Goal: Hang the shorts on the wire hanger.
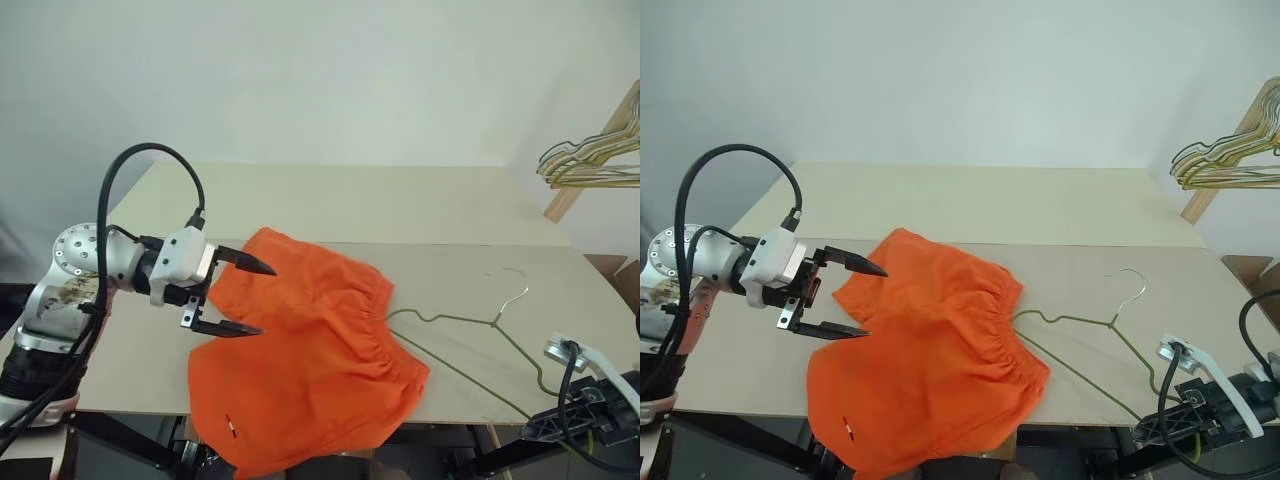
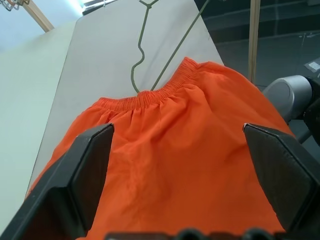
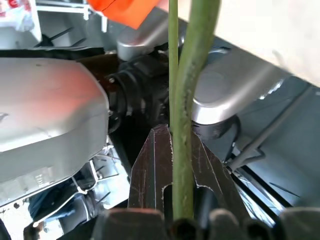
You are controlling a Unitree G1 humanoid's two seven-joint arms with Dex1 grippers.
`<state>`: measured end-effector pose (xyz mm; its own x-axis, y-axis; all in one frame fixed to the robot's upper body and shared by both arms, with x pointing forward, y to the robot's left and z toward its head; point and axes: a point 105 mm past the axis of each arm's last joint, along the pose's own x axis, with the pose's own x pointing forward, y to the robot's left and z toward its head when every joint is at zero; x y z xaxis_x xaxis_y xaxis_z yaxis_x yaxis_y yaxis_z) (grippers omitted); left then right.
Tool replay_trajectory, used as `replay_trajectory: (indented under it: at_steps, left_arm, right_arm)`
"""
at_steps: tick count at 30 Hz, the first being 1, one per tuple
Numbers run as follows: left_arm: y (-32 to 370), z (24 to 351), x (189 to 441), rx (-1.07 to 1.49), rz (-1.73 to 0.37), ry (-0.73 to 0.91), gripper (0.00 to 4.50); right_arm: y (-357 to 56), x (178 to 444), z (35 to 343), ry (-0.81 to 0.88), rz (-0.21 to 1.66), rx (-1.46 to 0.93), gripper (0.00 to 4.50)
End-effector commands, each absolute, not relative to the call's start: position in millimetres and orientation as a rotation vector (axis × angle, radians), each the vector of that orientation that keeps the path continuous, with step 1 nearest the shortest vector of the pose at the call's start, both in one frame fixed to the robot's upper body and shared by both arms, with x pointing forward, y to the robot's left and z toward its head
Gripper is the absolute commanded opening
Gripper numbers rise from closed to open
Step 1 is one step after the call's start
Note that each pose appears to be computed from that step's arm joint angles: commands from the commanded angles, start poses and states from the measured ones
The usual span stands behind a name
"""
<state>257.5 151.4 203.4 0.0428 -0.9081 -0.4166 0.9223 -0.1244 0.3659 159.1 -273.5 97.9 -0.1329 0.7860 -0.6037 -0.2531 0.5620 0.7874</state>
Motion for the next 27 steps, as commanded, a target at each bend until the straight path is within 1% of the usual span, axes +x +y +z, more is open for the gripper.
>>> replay_trajectory:
  at_steps: [1,3,7,11,21,23,27]
  left_arm:
    - [153,215,254,0.679,-1.546,-0.016,4.48]
    - [154,216,254,0.679,-1.544,-0.014,4.48]
    - [152,216,255,0.681,-1.54,-0.014,4.48]
    - [151,218,257,0.684,-1.53,-0.019,4.48]
    - [148,220,264,0.695,-1.536,-0.024,4.48]
    - [147,216,265,0.679,-1.533,-0.016,4.48]
    - [148,193,273,0.613,-1.497,0.048,4.48]
  right_arm:
    - [-268,160,109,1.41,1.037,0.513,0.0]
    - [-270,160,105,1.415,1.025,0.509,0.0]
    - [-264,176,92,1.37,0.989,0.558,0.0]
    - [-255,173,83,1.386,1.015,0.579,0.0]
    - [-259,172,76,1.361,0.952,0.625,0.0]
    - [-263,167,76,1.368,0.938,0.632,0.0]
    - [-265,166,77,1.356,0.92,0.631,0.0]
